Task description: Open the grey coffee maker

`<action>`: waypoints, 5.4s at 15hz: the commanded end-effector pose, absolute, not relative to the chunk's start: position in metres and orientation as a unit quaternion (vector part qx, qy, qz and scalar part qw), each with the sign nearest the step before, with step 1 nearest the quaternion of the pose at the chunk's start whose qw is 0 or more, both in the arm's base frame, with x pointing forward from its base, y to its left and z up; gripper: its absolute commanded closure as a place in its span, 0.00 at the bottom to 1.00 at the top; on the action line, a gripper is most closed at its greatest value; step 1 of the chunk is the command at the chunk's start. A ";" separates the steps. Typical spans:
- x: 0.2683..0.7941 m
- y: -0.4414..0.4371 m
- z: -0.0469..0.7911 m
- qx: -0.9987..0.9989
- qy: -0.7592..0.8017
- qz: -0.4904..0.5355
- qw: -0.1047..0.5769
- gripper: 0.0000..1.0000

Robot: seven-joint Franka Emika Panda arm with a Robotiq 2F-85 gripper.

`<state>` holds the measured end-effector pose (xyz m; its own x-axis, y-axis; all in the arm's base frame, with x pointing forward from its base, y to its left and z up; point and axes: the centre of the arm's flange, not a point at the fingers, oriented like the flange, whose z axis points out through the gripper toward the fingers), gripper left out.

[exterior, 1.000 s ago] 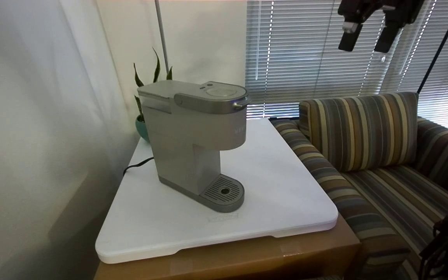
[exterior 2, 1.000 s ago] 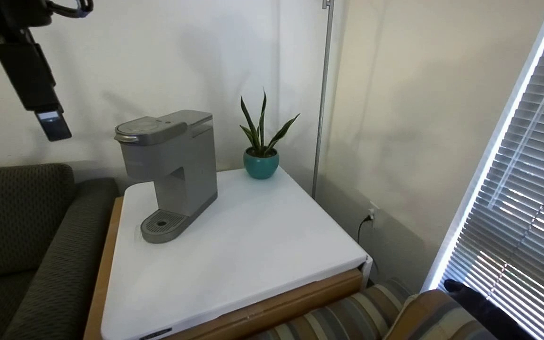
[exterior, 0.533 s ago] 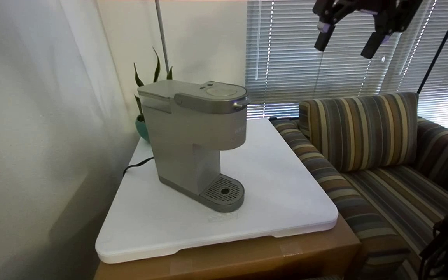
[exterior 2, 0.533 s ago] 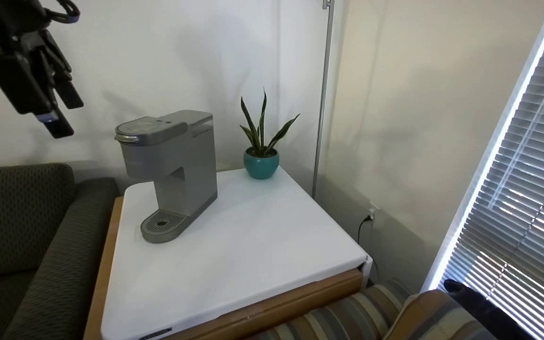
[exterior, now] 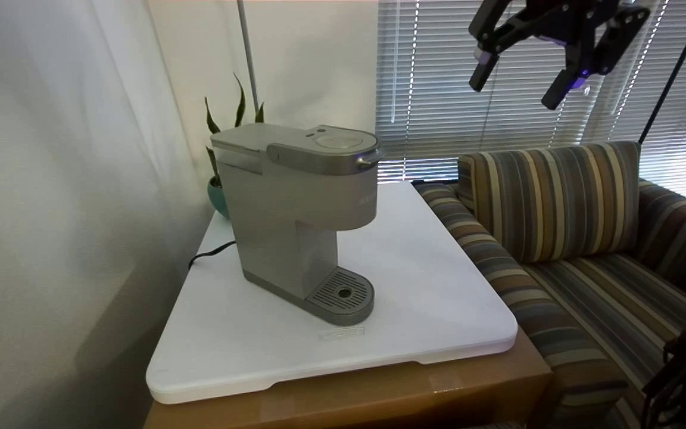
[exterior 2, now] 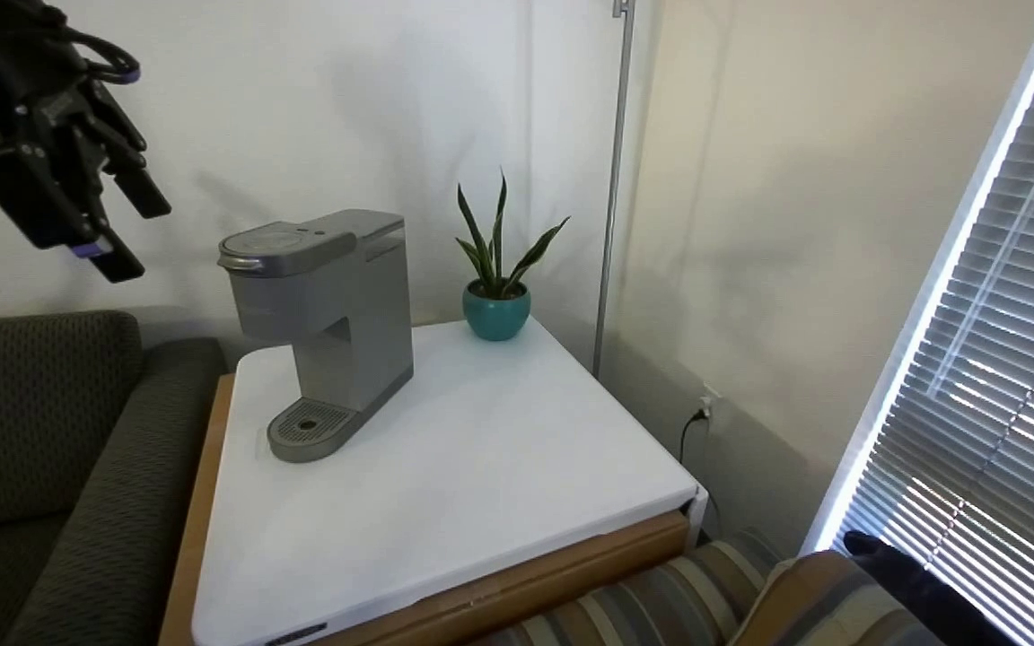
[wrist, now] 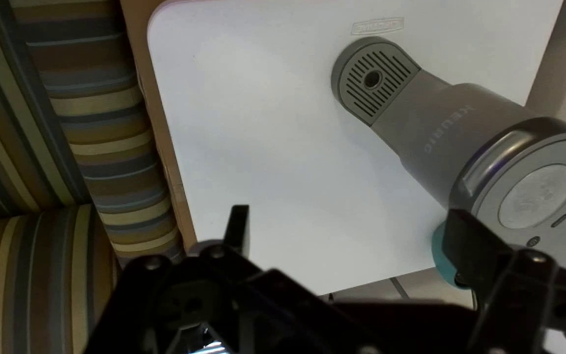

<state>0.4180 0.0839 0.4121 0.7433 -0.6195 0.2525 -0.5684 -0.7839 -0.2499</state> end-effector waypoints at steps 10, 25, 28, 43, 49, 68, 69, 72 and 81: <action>0.412 0.079 0.364 -0.885 0.391 -0.208 0.143 0.00; 0.468 0.109 0.367 -0.904 0.344 -0.215 0.136 0.00; 0.466 0.118 0.356 -0.883 0.374 -0.238 0.151 0.00; 0.449 0.152 0.329 -0.848 0.431 -0.237 0.198 0.00; 0.444 0.147 0.350 -0.850 0.428 -0.233 0.198 0.00; 0.444 0.165 0.299 -0.805 0.484 -0.223 0.260 0.00; 0.444 0.165 0.296 -0.803 0.488 -0.221 0.259 0.00; 0.446 0.158 0.289 -0.787 0.510 -0.235 0.257 0.00; 0.442 0.131 0.308 -0.781 0.513 -0.234 0.268 0.00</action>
